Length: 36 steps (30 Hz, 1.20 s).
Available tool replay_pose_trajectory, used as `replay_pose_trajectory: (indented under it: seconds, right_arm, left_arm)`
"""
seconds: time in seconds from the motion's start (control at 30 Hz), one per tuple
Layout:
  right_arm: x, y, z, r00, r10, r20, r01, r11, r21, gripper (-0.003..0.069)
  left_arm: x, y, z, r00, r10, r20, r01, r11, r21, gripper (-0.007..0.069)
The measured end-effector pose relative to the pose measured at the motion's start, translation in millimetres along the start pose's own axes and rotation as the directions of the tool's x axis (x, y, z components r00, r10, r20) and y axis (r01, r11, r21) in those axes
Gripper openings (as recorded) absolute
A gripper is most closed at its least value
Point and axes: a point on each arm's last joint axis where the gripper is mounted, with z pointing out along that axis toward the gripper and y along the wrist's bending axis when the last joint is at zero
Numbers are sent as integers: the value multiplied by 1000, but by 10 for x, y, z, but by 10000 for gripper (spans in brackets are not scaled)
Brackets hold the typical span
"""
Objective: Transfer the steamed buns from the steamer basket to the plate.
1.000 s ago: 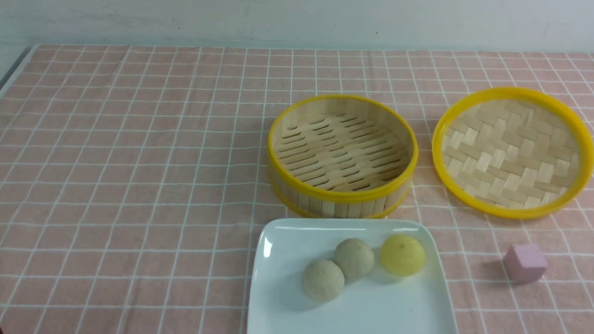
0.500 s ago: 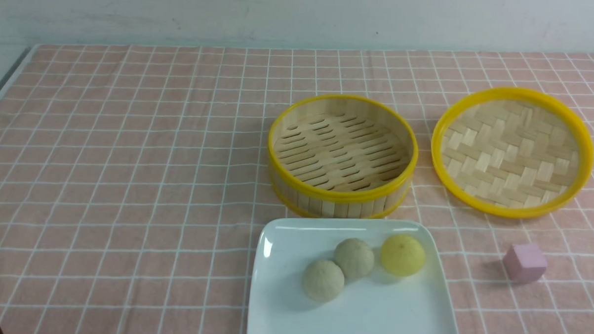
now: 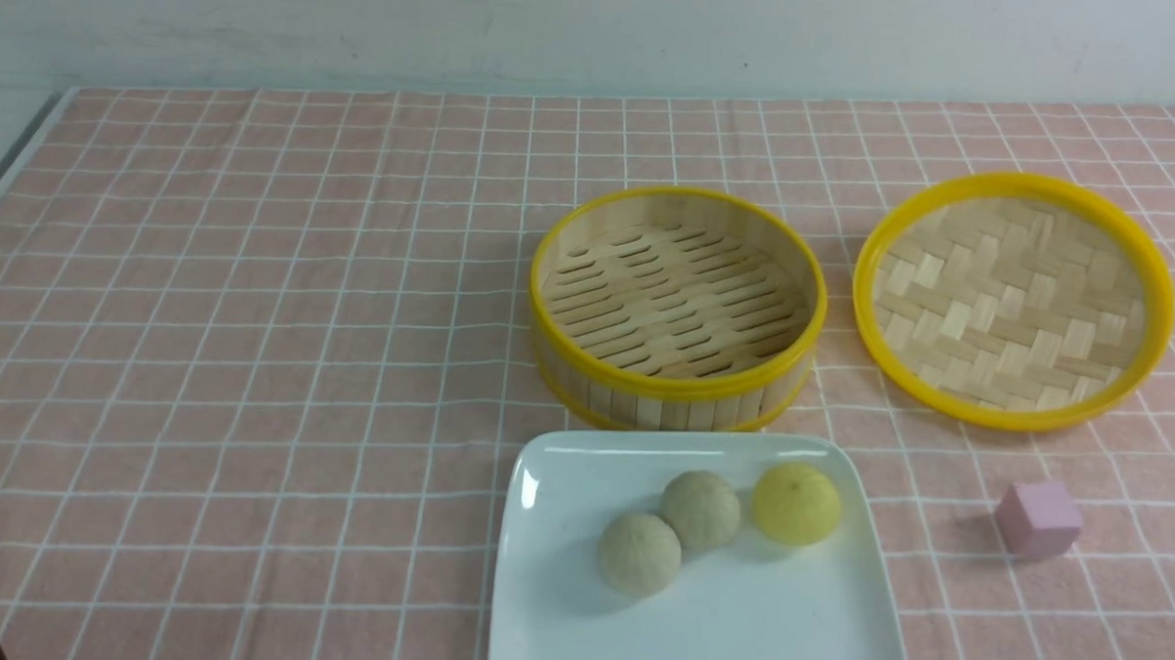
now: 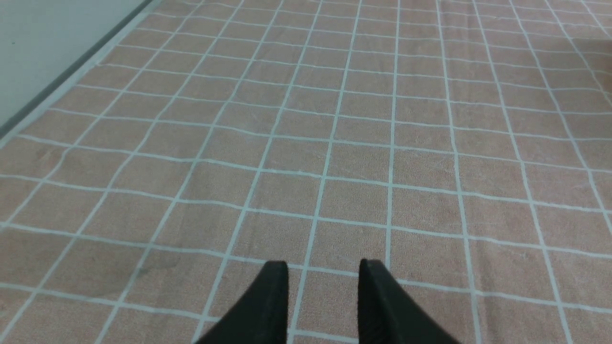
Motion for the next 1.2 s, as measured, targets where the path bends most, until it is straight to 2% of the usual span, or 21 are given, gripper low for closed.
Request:
replay_pose_trajectory:
  seconds: [0.37, 0.77, 0.9, 1.1, 1.2]
  right_arm:
    - [60, 2, 8, 999, -18, -46, 17, 1000, -4, 239]
    - [60, -6, 26, 999, -35, -8, 35, 999, 4, 239]
    - [54, -28, 15, 1000, -31, 7, 30, 999, 41, 239]
    - [46, -107, -22, 999, 23, 50, -32, 982, 187, 239]
    - [49, -127, -30, 998, 39, 50, -49, 973, 225, 239]
  left_arm:
    - [0, 0, 0, 1000, 0, 0, 0, 1000, 0, 239]
    - [0, 0, 0, 1000, 0, 0, 0, 1000, 0, 239]
    - [0, 0, 0, 1000, 0, 1, 0, 1000, 0, 239]
    - [0, 0, 0, 1000, 0, 1, 0, 1000, 0, 239]
    - [0, 0, 0, 1000, 0, 1, 0, 1000, 0, 239]
